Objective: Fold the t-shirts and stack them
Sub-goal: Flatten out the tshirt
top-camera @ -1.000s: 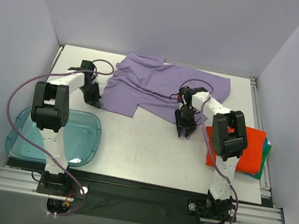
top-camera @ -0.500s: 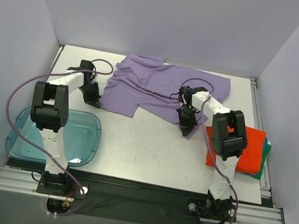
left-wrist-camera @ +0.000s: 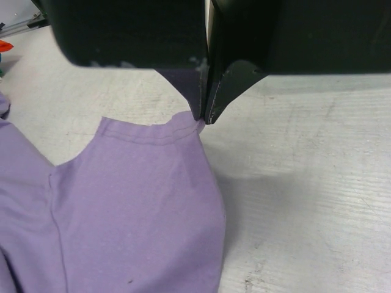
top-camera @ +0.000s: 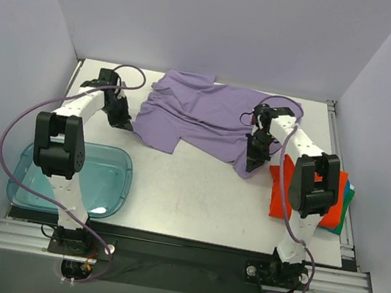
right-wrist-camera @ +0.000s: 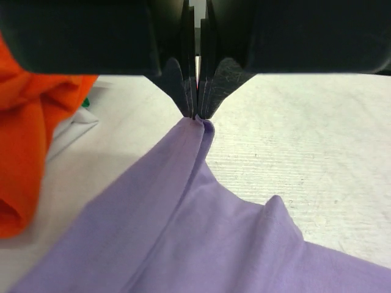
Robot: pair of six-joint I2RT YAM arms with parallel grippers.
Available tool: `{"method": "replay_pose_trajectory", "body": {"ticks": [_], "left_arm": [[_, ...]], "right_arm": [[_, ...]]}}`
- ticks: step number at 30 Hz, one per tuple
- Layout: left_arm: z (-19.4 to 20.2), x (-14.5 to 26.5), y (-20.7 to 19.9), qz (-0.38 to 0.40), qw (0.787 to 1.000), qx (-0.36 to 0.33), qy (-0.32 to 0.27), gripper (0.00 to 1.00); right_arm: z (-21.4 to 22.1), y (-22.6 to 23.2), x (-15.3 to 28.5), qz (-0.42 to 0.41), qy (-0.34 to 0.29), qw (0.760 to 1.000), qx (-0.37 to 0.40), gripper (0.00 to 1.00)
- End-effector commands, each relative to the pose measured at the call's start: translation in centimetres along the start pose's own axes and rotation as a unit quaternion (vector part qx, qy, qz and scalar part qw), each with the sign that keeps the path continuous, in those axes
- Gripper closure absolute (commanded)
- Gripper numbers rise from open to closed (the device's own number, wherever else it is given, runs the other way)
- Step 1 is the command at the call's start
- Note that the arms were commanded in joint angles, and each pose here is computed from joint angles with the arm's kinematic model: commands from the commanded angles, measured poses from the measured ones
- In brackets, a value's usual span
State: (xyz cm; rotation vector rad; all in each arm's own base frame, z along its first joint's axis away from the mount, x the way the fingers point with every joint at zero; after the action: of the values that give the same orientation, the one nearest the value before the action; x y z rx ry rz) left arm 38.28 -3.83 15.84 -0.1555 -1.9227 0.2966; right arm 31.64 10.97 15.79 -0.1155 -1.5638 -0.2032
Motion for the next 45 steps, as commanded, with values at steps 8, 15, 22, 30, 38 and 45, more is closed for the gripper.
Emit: {"method": "replay_pose_trajectory", "body": {"ticks": [8, 15, 22, 30, 38, 45], "left_arm": [[-0.4, 6.1, -0.7, 0.037, 0.997, 0.016, -0.060, 1.00], [1.1, 9.7, -0.8, 0.010, 0.997, 0.018, -0.075, 1.00], [3.9, 12.6, -1.3, 0.005, 0.995, 0.033, -0.089, 1.00], [6.5, 15.4, -1.7, -0.010, 0.994, 0.048, -0.098, 1.00], [6.7, 16.6, -2.6, -0.006, 0.993, 0.050, -0.112, 1.00], [3.6, 15.5, -5.7, 0.006, 0.993, -0.001, -0.117, 1.00]], "right_arm": [[3.5, -4.0, 4.1, -0.039, 0.050, 0.993, -0.101, 1.00], [6.2, -5.2, 4.3, -0.017, 0.072, 0.990, -0.120, 1.00], [8.4, -6.0, 4.1, -0.008, 0.090, 0.987, -0.130, 1.00], [10.5, -6.6, 3.8, -0.009, 0.116, 0.984, -0.138, 1.00], [11.4, -6.9, 3.0, -0.004, 0.139, 0.981, -0.137, 1.00], [9.6, -7.2, 3.2, -0.019, 0.135, 0.977, -0.161, 1.00]]}}
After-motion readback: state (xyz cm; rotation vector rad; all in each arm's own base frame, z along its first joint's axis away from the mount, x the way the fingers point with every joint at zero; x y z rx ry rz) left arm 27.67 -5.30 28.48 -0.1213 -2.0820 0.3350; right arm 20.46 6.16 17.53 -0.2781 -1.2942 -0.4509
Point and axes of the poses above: each gripper's point midway between its finger pads, its own x axis back along the fingers, its own y axis along the line the jaws close on, z = x × y, the point moved 10 cm from there along x, back along the fingers, and after that the axes turned 14 degrees about -x, right-handed, at the moved point
